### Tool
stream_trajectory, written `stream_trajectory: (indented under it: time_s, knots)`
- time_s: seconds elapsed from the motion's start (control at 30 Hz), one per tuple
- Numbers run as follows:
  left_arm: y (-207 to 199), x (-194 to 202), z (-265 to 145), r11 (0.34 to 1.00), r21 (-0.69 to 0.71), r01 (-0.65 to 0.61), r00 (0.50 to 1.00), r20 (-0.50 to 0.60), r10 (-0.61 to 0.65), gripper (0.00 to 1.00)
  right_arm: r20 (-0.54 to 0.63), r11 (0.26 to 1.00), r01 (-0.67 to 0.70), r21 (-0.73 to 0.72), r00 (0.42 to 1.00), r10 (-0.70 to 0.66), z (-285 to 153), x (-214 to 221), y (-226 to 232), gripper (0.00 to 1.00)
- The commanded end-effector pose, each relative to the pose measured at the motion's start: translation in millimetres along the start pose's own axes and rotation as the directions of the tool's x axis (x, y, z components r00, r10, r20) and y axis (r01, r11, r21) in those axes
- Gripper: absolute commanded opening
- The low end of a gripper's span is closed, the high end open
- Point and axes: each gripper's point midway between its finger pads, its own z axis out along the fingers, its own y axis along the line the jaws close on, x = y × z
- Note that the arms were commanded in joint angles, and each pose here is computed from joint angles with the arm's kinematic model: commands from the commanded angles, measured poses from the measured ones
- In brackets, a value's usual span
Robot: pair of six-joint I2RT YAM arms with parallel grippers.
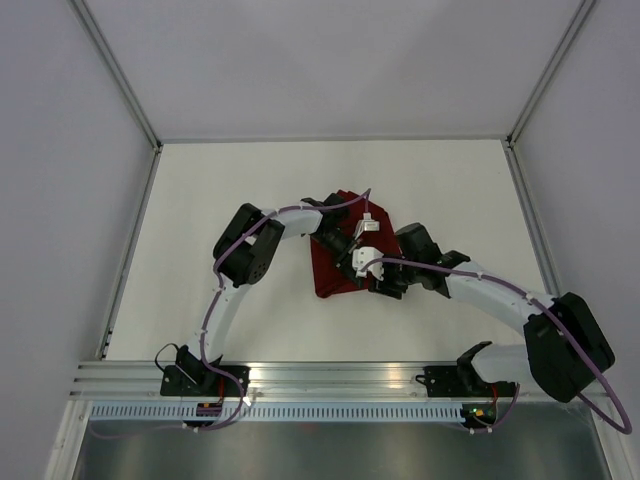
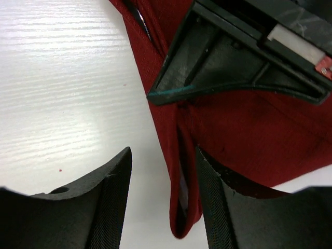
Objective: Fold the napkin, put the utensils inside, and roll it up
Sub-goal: Roll the napkin with the utensil
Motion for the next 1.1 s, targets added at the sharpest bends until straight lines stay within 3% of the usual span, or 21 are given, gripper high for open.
stream_trajectory:
  time_s: [0.0,0.47,0.67,0.77,0.97,1.07]
  knots:
    - [20.7,26.8,7.7,0.994,-0.037,0.099,0.992,-0.070,-0.102,0.02,0.001,0.995,0.084,0.050,0.996,-0.085,17.3,-8.3,-14.9,0.59]
    - [23.1,26.2,7.9,0.994,-0.033,0.107,0.991,-0.077,-0.109,0.02,-0.041,0.993,0.117,0.005,0.992,-0.117,51.3,-12.5,-5.9,0.59]
    - [23.2,26.7,7.7,0.993,-0.033,0.110,0.990,-0.083,-0.113,0.02,-0.078,0.994,0.110,-0.029,0.991,-0.112,59.2,-5.5,-3.0,0.54]
    - [23.3,28.3,8.1,0.993,-0.031,0.114,0.989,-0.086,-0.116,0.02,-0.095,0.993,0.097,-0.064,0.990,-0.103,61.2,-2.4,0.8,0.48]
    - [22.5,28.4,5.2,0.993,-0.029,0.116,0.990,-0.083,-0.118,0.02,-0.141,0.980,0.061,-0.192,0.986,-0.089,63.4,3.7,16.2,0.26]
    - [22.1,24.8,0.5,0.993,-0.032,0.114,0.991,-0.070,-0.116,0.08,-0.171,0.967,0.019,-0.253,0.983,-0.064,61.4,9.2,23.9,0.20]
